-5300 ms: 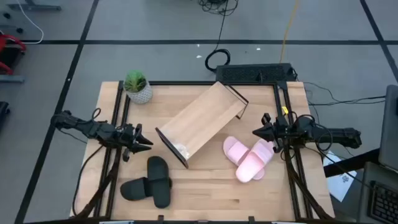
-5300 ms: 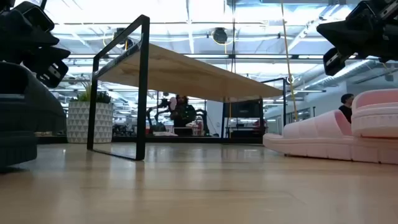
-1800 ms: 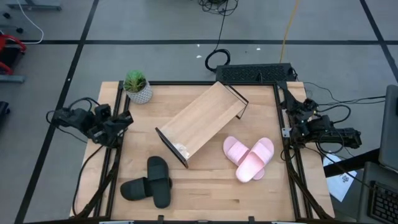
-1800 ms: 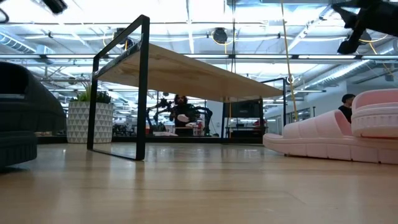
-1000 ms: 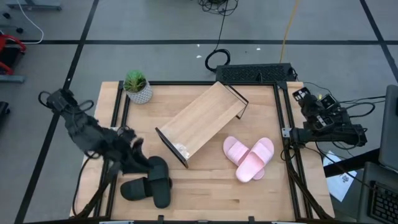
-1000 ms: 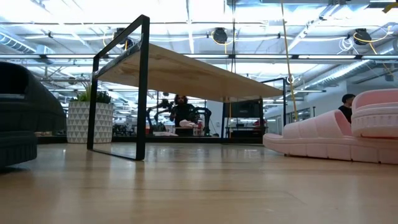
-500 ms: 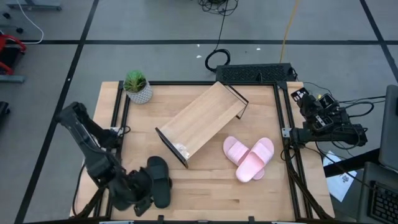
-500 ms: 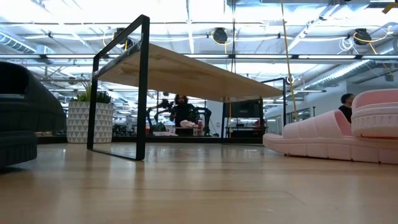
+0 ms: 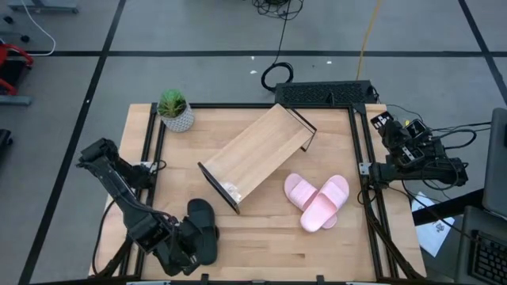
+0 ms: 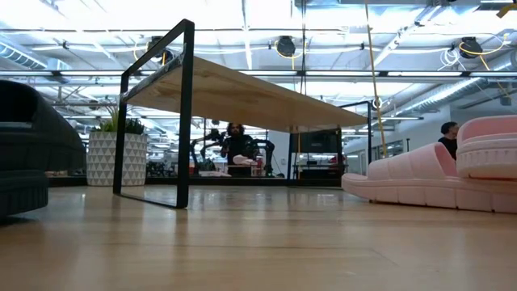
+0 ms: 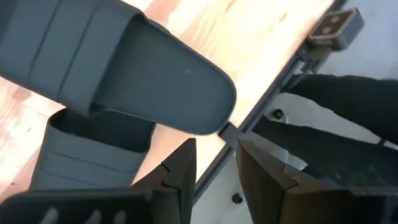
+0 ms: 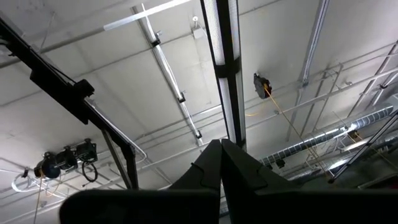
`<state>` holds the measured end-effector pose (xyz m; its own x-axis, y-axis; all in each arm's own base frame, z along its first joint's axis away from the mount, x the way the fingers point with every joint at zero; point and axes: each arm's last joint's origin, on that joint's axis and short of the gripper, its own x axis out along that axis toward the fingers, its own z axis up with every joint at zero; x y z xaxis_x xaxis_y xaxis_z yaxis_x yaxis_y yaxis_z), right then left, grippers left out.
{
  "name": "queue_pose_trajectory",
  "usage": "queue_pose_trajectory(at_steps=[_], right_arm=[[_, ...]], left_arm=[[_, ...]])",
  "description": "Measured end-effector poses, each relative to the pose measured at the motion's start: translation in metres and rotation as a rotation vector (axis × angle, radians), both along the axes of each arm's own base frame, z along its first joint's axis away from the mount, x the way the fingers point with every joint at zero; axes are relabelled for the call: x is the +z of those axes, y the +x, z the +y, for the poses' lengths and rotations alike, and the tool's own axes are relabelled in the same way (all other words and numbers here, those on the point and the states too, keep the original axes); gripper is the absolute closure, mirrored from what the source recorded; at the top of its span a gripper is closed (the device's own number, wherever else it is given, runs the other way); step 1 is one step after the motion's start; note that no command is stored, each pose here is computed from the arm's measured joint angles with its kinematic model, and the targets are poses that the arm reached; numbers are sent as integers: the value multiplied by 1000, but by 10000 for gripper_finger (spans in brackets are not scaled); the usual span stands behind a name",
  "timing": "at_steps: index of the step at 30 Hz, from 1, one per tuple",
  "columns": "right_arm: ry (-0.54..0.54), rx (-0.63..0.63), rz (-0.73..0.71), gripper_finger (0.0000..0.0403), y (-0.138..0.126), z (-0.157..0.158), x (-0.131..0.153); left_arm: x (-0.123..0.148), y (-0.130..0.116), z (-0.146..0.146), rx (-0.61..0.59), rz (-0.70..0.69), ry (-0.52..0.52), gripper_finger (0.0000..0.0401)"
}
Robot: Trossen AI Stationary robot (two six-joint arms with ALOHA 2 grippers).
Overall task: Pick and place slides into the shelf
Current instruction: Put the top black slide on the shelf
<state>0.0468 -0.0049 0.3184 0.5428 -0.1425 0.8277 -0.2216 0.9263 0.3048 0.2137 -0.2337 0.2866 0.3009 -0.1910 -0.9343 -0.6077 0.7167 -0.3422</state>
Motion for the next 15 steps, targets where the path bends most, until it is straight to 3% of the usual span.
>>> queue_pose_trajectory(at_steps=[9,15], right_arm=[[0,0,0,403,0,0,0],[10,16,-4,403,0,0,0]], left_arm=[[0,10,7,41,-24,-2,288],[-3,10,30,74,69,141,288]])
